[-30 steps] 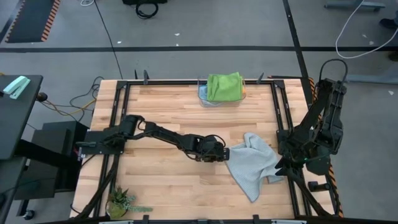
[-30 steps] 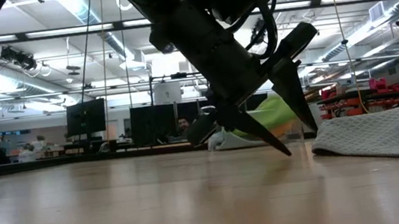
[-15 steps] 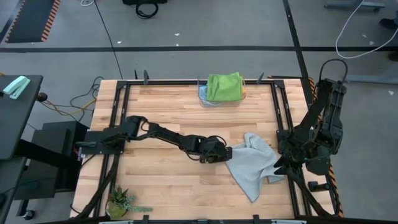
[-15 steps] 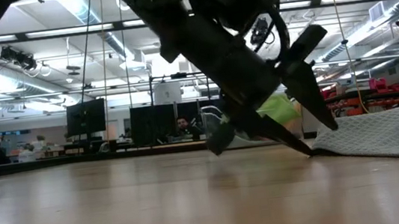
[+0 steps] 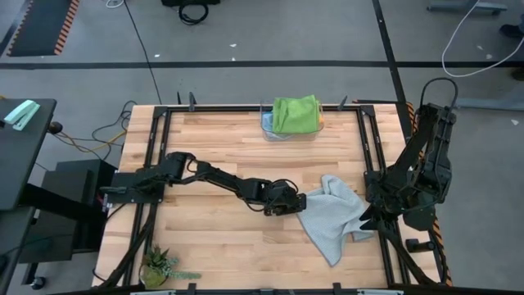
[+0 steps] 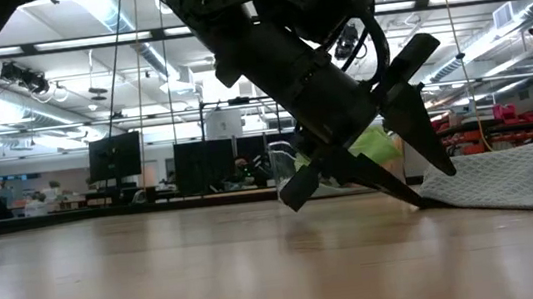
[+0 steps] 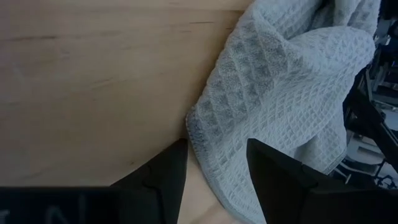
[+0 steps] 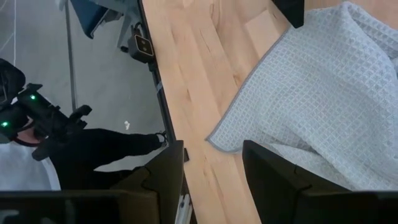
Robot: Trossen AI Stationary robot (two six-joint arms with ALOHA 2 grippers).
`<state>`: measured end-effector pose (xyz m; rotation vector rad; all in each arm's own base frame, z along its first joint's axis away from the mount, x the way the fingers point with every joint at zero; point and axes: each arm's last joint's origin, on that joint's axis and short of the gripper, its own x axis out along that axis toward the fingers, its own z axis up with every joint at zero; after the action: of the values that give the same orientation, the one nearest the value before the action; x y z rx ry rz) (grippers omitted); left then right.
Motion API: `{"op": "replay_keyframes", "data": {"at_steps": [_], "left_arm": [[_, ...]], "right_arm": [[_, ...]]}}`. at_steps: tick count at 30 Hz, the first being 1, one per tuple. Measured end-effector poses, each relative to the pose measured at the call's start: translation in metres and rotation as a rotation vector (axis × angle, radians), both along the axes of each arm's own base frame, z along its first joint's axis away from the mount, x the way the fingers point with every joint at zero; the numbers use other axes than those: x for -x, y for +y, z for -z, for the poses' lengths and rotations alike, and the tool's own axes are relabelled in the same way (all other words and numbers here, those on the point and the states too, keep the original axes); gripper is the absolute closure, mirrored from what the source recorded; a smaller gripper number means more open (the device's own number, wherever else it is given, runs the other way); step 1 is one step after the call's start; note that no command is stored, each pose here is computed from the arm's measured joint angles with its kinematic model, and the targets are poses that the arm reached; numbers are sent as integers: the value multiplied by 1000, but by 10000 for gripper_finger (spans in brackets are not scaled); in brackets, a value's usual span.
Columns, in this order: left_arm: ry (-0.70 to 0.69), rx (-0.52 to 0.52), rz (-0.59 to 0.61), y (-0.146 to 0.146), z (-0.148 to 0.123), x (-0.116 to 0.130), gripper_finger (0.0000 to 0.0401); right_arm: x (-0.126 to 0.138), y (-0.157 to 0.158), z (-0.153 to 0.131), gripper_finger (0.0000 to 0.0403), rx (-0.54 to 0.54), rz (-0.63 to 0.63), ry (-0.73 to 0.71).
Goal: Fold microfiber towels
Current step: Fold the gray microfiber cloth
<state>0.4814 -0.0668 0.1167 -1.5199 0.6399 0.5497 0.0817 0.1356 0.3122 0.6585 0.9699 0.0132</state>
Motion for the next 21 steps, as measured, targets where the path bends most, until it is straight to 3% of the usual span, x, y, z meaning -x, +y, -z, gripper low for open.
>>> {"op": "replay_keyframes", "data": {"at_steps": [10,21], "left_arm": [[-16,-91,-21,3,1,-1,265],[-135,-237,-2,5,-6,-8,388]], "right_arm": [[-1,-1,0,231,14,23,-29],[-2,-1,-1,231,9,82,-66]]}}
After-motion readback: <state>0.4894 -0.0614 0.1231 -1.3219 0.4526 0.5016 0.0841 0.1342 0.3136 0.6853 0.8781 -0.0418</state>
